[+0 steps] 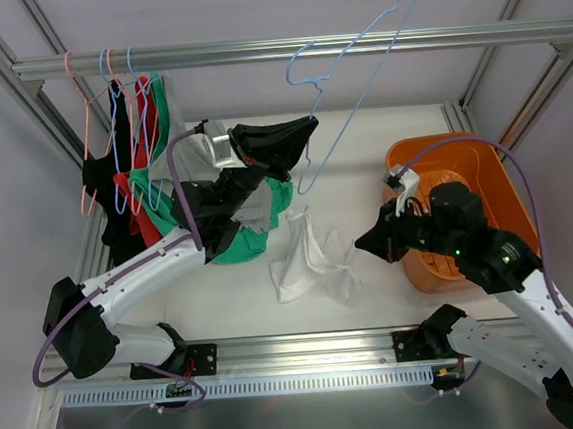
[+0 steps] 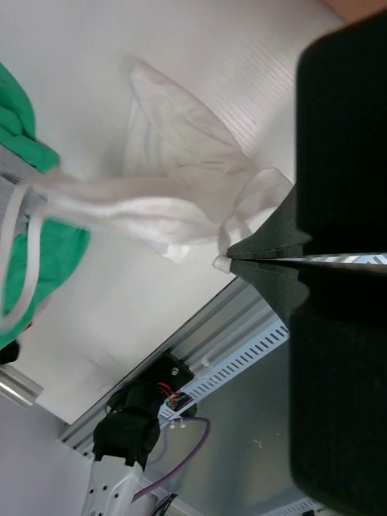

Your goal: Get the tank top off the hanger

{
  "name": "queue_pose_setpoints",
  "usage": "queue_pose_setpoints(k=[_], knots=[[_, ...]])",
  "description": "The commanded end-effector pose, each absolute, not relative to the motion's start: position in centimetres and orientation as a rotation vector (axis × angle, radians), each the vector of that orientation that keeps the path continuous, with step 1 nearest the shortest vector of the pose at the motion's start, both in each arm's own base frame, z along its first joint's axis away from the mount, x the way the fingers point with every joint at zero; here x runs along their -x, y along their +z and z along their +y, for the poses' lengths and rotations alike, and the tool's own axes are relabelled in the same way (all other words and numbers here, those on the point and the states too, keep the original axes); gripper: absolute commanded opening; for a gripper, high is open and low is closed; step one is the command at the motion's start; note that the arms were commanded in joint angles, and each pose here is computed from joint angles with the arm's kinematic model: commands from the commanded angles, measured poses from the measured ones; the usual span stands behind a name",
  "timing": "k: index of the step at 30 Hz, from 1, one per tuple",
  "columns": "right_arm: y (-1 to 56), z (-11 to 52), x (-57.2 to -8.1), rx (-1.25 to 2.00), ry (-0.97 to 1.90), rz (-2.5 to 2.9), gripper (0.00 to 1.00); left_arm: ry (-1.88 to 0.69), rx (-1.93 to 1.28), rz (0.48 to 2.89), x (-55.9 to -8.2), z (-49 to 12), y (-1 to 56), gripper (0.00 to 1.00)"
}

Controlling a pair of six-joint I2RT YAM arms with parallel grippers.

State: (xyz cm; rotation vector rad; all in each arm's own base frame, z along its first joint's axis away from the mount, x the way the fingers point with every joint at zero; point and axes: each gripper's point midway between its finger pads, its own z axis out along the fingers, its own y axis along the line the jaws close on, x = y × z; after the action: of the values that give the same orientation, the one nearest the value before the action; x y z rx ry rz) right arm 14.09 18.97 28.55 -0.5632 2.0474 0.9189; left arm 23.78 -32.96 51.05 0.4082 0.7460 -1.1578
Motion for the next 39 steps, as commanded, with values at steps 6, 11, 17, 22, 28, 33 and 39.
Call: queue_pose_setpoints(k=[6,11,17,22,28,33,39], knots=[[26.3,21.9,-16.2,0.566,0.927,2.083,0.0,-1.067,-0.313,0.441,-19.7,-28.1,56.9,0.0],[22.8,22.7,-17.1,0.571,0.821,2.185,0.07,-0.966,-0.459,0.669,-18.5,-28.3,53.3,0.0],[20.2,23.1,-18.4,0.564,0.715,2.243,0.64,-0.881,-0.391,1.064,-18.8,-24.5,43.8,0.0],[20.5,20.0,-20.0,0.475,0.512,2.231,0.92,-0.878,-0.298,1.365,-18.4,-21.8,36.4,0.0],[21.7,17.4,-20.4,0.41,0.406,2.212,0.99,-0.84,-0.179,1.522,-18.2,-19.1,33.3,0.0],[22.0,16.9,-20.6,0.4,0.376,2.212,1.0,-0.709,-0.094,1.542,-20.7,-18.6,38.3,0.0],[21.7,15.8,-20.4,0.378,0.331,2.224,0.99,-0.491,0.007,1.541,-24.5,-18.4,42.9,0.0]])
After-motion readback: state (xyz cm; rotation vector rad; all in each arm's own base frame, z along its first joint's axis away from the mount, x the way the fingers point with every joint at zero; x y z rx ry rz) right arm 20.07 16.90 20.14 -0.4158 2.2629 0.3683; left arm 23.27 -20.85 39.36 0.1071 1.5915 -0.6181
